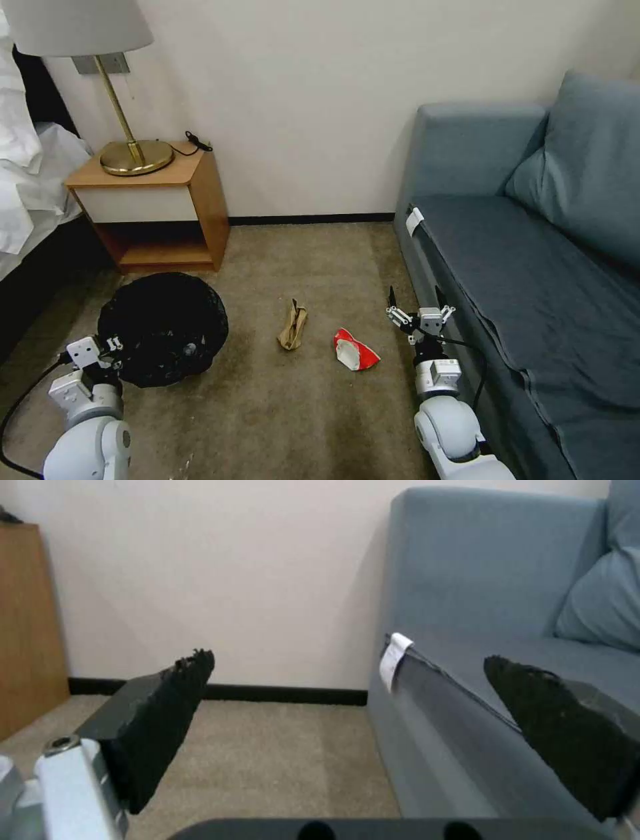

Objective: Pick up the trash bin, then pick up the garbage on the floor and place it into the trash bin.

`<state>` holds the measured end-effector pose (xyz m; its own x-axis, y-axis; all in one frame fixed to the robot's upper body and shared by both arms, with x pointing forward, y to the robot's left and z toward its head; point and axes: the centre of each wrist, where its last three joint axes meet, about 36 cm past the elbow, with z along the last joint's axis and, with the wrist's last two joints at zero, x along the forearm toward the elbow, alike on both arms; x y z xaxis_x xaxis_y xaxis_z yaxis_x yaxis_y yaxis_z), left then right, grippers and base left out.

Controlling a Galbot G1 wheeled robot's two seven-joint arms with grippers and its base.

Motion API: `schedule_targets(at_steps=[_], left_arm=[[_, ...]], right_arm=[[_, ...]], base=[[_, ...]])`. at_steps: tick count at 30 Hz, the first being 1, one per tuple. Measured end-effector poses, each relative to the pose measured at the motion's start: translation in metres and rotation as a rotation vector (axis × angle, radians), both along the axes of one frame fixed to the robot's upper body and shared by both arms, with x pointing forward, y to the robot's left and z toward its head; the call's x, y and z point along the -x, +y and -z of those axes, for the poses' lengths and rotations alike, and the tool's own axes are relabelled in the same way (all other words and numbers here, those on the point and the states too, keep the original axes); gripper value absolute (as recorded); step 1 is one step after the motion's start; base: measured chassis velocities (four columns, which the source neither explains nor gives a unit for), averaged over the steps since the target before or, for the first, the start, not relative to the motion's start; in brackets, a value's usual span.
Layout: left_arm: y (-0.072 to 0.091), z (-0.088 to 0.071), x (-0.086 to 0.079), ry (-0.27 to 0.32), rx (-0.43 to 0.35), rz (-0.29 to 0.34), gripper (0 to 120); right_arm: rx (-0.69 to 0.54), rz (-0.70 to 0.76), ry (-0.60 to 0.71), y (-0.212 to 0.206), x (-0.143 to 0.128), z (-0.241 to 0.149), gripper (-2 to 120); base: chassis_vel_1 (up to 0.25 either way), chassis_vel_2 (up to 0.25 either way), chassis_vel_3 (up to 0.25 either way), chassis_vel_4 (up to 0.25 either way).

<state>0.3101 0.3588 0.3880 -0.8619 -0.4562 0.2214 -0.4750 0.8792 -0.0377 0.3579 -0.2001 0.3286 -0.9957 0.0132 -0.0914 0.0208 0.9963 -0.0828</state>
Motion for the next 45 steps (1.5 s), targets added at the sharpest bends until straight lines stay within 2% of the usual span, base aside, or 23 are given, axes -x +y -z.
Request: schedule_targets(at_steps=[15, 40, 45], left_arm=[[0.000, 0.001, 0.003, -0.002, -0.002, -0.001, 4], [0.000, 0.000, 0.004, -0.007, 0.001, -0.004, 4], [0.002, 0.000, 0.003, -0.008, 0.001, -0.006, 4]], right_arm=[[0.005, -0.041, -0.035, 0.000, 0.003, 0.001, 100], [0.060, -0.084, -0.062, 0.000, -0.001, 0.000, 100], [0.071, -0.175, -0.077, 0.001, -0.013, -0.007, 100]], base=[[-0.077, 0.079, 0.075, -0.072], [0.000, 0.000, 0.000, 0.000], [0.000, 0.000, 0.000, 0.000]])
